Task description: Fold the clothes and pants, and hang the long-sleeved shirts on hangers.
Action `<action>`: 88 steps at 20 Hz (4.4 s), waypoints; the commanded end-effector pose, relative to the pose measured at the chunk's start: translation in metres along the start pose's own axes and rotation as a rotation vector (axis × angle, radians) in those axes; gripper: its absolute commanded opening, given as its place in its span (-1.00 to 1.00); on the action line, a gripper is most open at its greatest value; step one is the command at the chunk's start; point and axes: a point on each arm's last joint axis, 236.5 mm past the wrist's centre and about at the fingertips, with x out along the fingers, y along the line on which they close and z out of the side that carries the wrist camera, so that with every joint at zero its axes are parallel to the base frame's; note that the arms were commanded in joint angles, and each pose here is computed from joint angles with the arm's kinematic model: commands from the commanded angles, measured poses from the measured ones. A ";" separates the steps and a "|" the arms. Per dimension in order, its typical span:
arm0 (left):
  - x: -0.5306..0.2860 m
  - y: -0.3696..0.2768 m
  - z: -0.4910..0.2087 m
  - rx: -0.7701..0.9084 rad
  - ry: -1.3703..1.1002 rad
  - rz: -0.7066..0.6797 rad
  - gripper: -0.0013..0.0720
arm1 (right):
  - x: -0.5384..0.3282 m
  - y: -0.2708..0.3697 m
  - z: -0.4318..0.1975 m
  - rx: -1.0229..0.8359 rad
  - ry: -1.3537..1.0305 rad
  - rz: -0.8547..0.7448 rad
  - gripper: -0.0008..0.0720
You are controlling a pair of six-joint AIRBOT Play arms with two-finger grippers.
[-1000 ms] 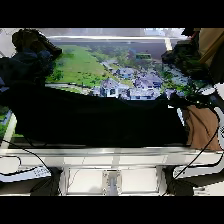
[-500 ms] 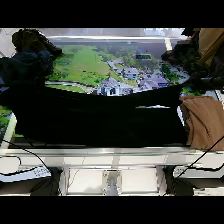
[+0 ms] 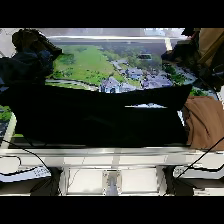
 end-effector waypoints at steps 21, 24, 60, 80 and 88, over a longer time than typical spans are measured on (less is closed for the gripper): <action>0.000 0.002 0.003 -0.001 -0.013 0.007 -0.92 | 0.173 -0.039 0.066 0.145 -0.065 0.028 0.34; 0.000 0.002 0.003 -0.002 -0.012 0.006 -0.92 | 0.188 -0.048 0.009 0.070 0.136 0.002 0.34; -0.004 -0.010 0.016 -0.041 -0.065 -0.034 -0.92 | 0.093 0.020 0.100 -0.134 -0.203 0.146 -0.95; 0.059 -0.020 0.009 0.009 -0.024 -0.029 -0.92 | 0.210 -0.002 0.172 0.178 -0.418 0.094 0.07; 0.058 -0.019 0.012 -0.055 -0.034 -0.032 0.95 | 0.151 -0.065 0.089 0.032 -0.030 -0.031 0.07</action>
